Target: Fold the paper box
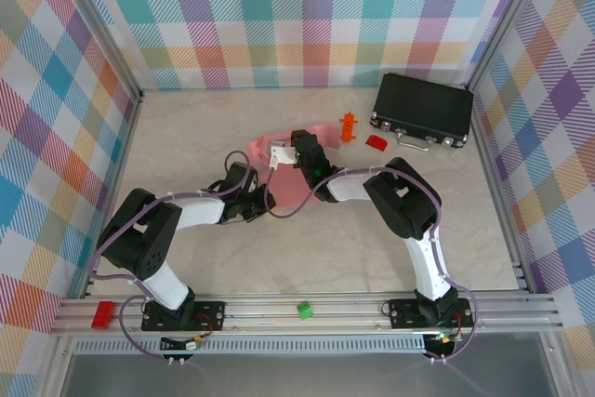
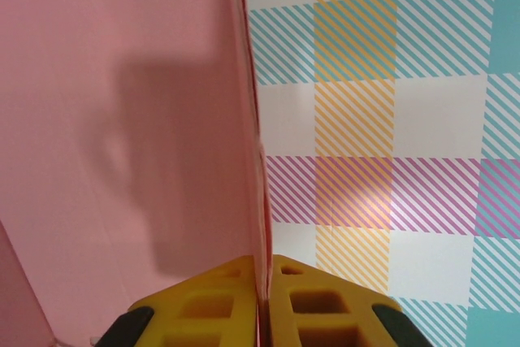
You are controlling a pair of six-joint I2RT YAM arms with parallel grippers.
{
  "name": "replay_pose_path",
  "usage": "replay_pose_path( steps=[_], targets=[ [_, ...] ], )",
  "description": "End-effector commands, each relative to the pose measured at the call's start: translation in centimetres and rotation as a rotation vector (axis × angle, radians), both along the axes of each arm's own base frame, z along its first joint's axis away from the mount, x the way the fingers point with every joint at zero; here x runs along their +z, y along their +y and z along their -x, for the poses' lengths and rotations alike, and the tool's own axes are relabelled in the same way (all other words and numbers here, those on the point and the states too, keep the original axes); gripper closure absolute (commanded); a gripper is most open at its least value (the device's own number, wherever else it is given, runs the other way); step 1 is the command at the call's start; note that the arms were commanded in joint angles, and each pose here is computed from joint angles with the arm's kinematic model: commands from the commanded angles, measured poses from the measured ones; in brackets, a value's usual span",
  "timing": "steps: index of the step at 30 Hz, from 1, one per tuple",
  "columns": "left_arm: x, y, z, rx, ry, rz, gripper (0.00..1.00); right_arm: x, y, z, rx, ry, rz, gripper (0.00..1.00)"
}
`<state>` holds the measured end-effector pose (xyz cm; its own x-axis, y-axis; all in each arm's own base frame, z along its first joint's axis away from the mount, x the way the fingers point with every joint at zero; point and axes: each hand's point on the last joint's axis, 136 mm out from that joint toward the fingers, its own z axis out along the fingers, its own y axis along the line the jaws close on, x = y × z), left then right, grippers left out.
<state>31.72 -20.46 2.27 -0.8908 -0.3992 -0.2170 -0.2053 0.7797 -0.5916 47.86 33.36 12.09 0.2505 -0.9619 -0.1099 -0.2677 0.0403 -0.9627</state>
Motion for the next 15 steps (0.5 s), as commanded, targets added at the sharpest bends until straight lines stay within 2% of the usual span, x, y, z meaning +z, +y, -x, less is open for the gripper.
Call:
replay_pose_path(
  steps=[1,4,15],
  targets=[
    [-1.6,3.3,1.4,-0.031,0.072,-0.239,1.0,-0.3,-1.0,0.4,-0.021,0.013,0.026,0.89],
    [-1.7,4.4,0.8,-0.037,0.068,-0.314,1.0,0.2,-1.2,0.7,-0.025,0.004,0.03,0.89],
    [-1.0,6.0,-1.4,-0.106,0.052,-0.432,1.0,0.6,-1.6,2.4,-0.046,-0.026,0.055,0.89]
  ],
)
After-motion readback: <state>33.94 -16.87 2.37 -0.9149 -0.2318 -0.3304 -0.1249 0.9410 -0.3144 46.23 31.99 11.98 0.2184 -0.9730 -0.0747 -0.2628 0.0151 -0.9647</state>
